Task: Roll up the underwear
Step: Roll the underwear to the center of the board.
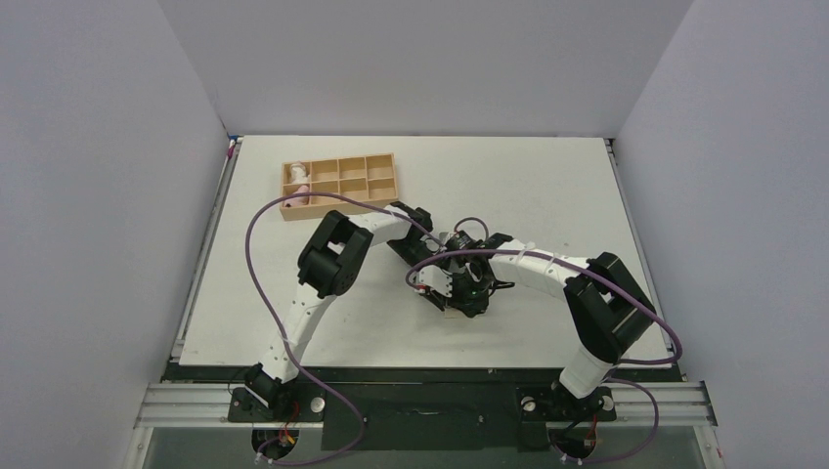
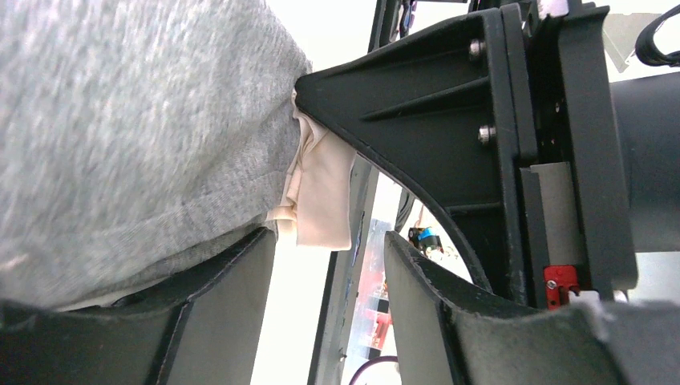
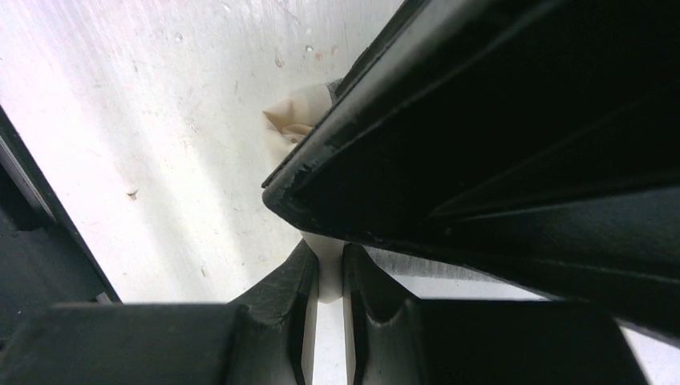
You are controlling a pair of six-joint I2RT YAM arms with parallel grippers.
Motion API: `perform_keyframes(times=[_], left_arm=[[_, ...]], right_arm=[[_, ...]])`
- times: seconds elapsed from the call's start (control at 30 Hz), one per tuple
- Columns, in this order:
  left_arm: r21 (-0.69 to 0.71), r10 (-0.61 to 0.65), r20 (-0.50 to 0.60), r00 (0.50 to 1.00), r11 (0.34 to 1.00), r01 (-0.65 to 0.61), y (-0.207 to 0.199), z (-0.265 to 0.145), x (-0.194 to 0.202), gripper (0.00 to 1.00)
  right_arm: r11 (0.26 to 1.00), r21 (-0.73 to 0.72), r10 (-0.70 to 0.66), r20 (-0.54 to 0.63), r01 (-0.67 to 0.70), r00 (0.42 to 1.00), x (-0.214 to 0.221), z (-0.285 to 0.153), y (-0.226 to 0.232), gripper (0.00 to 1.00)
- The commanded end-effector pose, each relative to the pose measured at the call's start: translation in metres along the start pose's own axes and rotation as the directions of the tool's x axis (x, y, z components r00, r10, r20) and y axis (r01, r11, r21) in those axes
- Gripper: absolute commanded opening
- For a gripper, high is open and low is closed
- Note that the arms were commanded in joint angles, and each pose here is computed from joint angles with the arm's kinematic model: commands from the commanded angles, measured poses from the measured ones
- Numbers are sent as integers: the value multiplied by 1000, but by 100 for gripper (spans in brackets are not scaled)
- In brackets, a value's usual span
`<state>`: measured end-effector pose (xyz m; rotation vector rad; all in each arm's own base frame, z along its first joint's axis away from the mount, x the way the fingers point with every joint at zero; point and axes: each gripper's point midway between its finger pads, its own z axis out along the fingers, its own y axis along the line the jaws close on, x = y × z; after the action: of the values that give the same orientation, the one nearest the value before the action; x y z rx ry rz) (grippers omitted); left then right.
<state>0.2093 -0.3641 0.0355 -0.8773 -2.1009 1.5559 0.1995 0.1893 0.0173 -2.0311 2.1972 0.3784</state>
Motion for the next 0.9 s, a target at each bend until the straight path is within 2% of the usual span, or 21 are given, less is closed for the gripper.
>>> perform_keyframes(times=[0.0,0.2,0.57,0.6,0.63,0.67,0.7,0.73,0.77,0.87], left_arm=[[-138,91,0,996,986,-90,40,-18,3,53],[-131,94,11,995,987,-92,39,-22,2,55],[9,147,61,987,989,-148,12,-36,1,56],[27,120,60,991,992,-122,7,-39,4,56],[43,159,71,985,986,-163,6,-40,1,55],[61,124,62,990,990,-128,1,-43,6,55],[72,162,69,984,983,-166,1,-43,4,54],[92,116,58,992,988,-121,-1,-45,10,53],[98,157,65,986,982,-163,-2,-47,8,52],[112,127,75,989,985,-134,-1,-54,13,46]], right_arm=[[992,-115,39,-74,-47,996,20,11,25,0],[991,-125,46,-82,-56,996,23,12,28,0],[990,-130,50,-85,-61,995,23,13,28,0],[989,-131,52,-87,-63,995,23,13,28,0],[989,-132,53,-86,-64,995,23,13,28,0],[989,-131,54,-87,-65,995,23,13,28,0],[989,-130,55,-85,-66,995,23,13,27,0],[989,-130,56,-84,-67,995,23,13,27,0],[989,-130,57,-84,-67,995,23,13,27,0],[989,-131,63,-82,-73,995,22,13,26,0]])
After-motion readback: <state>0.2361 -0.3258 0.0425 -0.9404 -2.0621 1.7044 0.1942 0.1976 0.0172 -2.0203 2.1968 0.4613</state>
